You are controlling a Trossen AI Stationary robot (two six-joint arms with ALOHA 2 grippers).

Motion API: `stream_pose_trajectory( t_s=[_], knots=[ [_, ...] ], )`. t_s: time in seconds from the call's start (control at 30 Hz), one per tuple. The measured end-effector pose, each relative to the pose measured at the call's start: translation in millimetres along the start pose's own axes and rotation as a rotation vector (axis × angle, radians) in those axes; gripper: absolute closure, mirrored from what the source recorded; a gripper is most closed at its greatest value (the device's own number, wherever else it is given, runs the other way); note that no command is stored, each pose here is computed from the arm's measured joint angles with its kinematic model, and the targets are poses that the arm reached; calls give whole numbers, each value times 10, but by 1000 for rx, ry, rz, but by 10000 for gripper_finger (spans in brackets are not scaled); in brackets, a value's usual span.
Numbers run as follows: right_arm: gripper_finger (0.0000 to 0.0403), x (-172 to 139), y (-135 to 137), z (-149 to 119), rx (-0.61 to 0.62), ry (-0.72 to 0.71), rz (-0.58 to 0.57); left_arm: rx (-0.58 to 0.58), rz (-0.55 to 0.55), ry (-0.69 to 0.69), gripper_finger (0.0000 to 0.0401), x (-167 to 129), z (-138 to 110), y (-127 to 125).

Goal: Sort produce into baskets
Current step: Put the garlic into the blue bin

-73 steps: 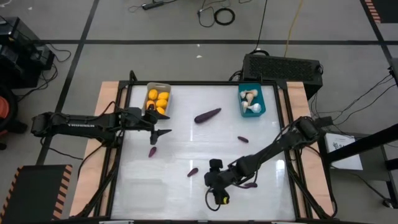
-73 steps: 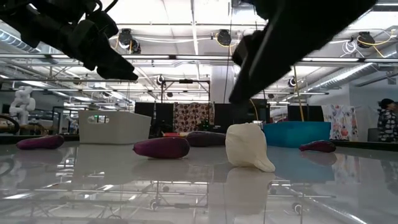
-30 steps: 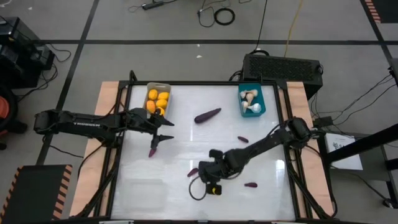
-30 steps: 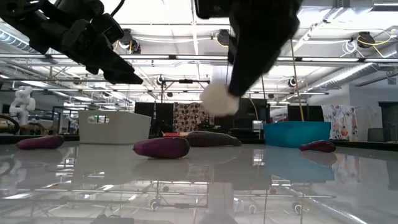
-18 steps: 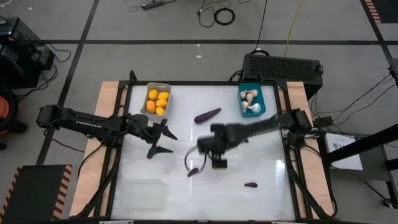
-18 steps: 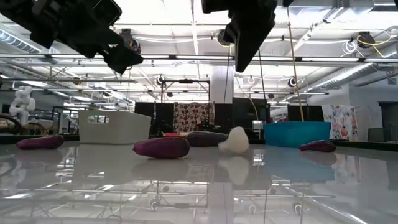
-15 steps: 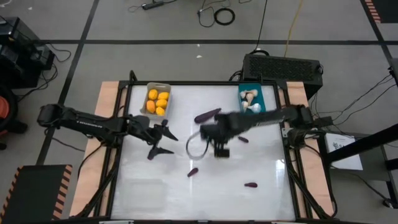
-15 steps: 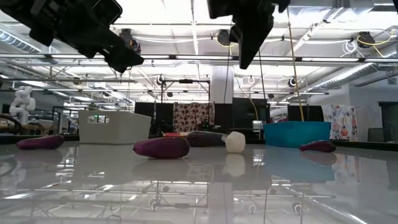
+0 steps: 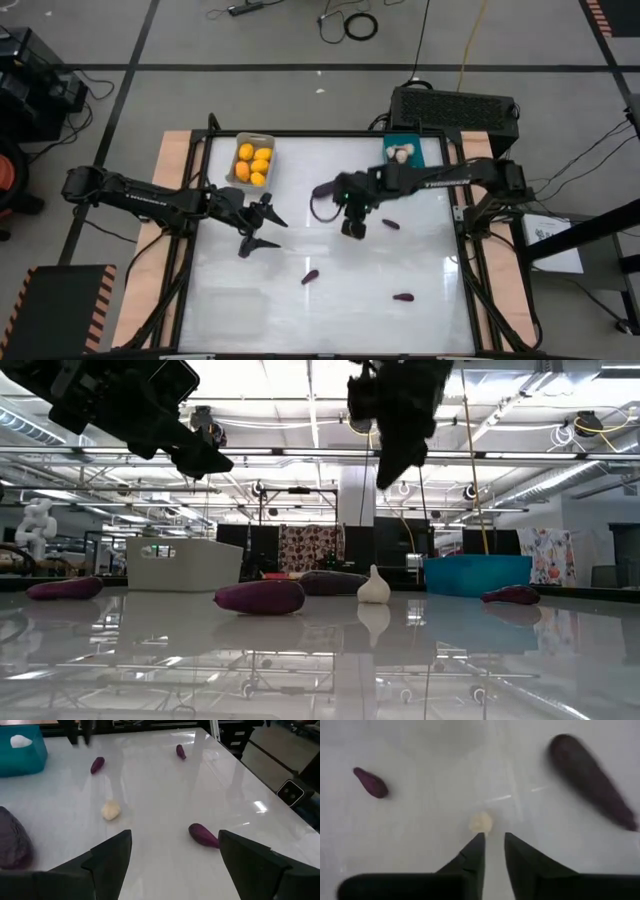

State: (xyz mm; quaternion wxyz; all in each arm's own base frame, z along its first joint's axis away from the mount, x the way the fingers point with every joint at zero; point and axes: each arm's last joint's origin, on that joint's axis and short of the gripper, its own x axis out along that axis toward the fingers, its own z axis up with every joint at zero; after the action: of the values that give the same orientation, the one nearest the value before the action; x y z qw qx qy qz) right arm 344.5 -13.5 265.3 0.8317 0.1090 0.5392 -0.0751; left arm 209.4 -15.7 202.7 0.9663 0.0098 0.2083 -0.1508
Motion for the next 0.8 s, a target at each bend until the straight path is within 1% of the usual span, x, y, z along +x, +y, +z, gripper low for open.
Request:
stream_pose_trajectory(
  t_s=[0.13,0.2,0.3,0.37,0.4,0.47,0.5,0.6,0.67,0.73,0.8],
  knots=[
    [288,264,103,-159,0,21,10,2,2,-3,97,0,3,2],
    [255,342,173,-149,-2,-38,34,19,7,-3,97,-2,4,10],
    [204,480,284,-216,-45,-63,54,22,18,-13,97,-9,36,33],
    [173,592,370,-200,-84,-114,70,20,24,-19,97,-14,55,47],
    [159,639,400,-223,-99,-110,70,17,24,-20,97,-15,63,47],
    [136,752,420,-273,-125,-76,32,17,25,-24,97,-15,72,48],
    [126,807,428,-261,-130,-85,9,17,24,-22,97,-15,71,48],
    [109,957,406,-317,-163,-41,-74,15,39,-14,97,-15,64,52],
    [105,1028,415,-294,-170,-58,-84,13,80,8,97,-16,45,63],
    [104,1090,408,-315,-179,-41,-103,13,111,12,97,-19,43,80],
    [104,1146,408,-308,-178,-46,-99,6,123,22,97,-25,31,102]
  ],
)
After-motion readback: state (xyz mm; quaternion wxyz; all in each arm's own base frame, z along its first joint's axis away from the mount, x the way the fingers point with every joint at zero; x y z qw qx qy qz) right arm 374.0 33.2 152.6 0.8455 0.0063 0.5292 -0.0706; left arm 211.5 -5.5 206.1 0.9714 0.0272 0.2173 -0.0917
